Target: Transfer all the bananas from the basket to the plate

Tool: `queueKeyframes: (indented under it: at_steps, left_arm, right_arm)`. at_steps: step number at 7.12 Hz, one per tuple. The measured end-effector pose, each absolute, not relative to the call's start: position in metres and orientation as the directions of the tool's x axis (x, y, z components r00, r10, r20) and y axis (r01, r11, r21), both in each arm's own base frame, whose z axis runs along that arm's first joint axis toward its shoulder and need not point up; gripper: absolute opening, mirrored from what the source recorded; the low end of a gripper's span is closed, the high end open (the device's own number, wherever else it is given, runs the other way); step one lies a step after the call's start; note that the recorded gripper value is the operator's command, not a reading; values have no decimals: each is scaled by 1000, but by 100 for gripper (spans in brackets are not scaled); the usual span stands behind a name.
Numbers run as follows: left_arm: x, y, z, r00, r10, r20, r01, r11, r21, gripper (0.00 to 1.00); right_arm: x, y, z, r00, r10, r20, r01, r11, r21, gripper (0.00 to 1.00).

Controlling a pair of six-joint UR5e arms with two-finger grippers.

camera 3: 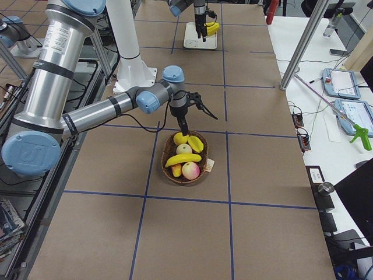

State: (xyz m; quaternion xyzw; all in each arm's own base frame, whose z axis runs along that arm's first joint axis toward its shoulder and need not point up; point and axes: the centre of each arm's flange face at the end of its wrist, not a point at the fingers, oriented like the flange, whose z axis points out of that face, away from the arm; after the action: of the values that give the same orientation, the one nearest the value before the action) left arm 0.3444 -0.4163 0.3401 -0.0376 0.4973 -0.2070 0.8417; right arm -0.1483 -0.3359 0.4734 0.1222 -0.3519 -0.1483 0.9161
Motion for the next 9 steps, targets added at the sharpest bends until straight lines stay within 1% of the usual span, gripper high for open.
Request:
queueKeyframes:
  at_steps: [2,3,4,6,8,9]
  left_arm:
    - [348,-415,339,422,-382,-822,306,914,-268,100]
    - [349,-416,338,421,-382,-823,305,914,-268,100]
    - [350,-416,338,421,-381,-823,304,914,-267,100]
    - [350,-416,337,420,-380,-824,304,915,-267,100]
    - [350,-416,336,419,-380,-825,304,915,-267,100]
    - [350,-416,336,419,-380,-825,304,914,-267,100]
  right_arm:
    - [-139,-328,544,681,-396,616,184,907,379,99]
    - [-137,-325,565,680,-414,606,202,899,389,93]
    - [-136,-324,581,681,-437,588,230,890,394,84]
    - [-137,-325,599,686,-450,572,259,885,386,63]
    - [-138,-325,611,693,-442,570,268,891,367,22]
    - [-139,-325,612,693,-440,571,268,893,363,15]
